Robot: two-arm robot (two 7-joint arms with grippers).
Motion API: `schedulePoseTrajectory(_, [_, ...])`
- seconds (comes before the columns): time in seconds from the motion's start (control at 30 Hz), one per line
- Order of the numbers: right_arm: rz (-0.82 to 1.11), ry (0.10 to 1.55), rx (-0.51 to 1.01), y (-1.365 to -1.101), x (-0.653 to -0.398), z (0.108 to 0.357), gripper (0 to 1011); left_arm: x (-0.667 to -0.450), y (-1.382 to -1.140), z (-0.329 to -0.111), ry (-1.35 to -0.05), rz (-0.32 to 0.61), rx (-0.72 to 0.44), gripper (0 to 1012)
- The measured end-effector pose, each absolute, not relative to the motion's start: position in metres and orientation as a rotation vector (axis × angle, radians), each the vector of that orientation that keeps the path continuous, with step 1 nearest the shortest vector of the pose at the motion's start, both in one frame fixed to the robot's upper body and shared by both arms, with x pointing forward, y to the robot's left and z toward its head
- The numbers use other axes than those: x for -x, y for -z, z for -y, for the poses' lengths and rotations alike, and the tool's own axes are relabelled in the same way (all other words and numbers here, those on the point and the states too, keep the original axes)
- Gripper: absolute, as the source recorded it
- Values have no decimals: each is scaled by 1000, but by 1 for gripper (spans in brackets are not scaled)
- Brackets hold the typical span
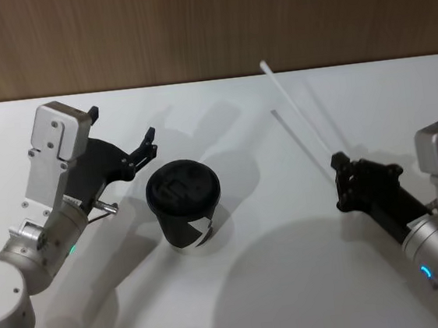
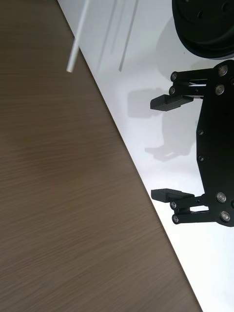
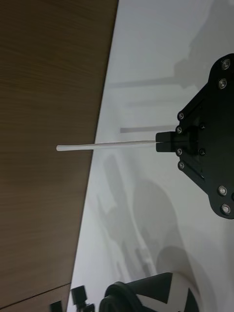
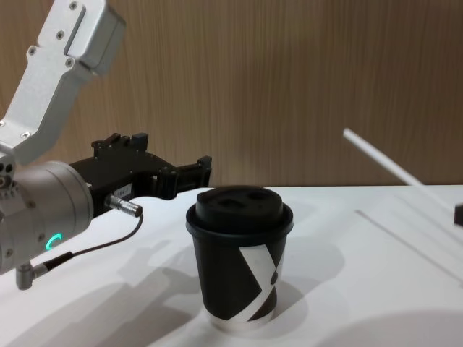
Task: Pick up the straw with one hand, pass it to the other hand, and insert it into the cup.
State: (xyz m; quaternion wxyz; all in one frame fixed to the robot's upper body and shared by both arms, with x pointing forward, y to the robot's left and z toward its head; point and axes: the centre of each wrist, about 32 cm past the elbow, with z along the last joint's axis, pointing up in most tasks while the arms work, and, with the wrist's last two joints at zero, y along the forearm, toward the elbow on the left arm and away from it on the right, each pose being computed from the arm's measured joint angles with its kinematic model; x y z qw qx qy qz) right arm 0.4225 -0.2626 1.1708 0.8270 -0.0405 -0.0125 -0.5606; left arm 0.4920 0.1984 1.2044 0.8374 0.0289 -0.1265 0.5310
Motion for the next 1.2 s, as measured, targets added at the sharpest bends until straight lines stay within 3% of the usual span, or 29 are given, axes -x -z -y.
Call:
schedulePoseTrajectory(0.63, [185, 1018, -202, -1199, -438, 277, 1, -492, -1204, -198, -1124, 268, -61, 1003])
schedulePoseTrajectory(1.2, [258, 752, -421, -1221, -460, 288, 2, -492, -1204, -198, -1124, 268, -61, 1003])
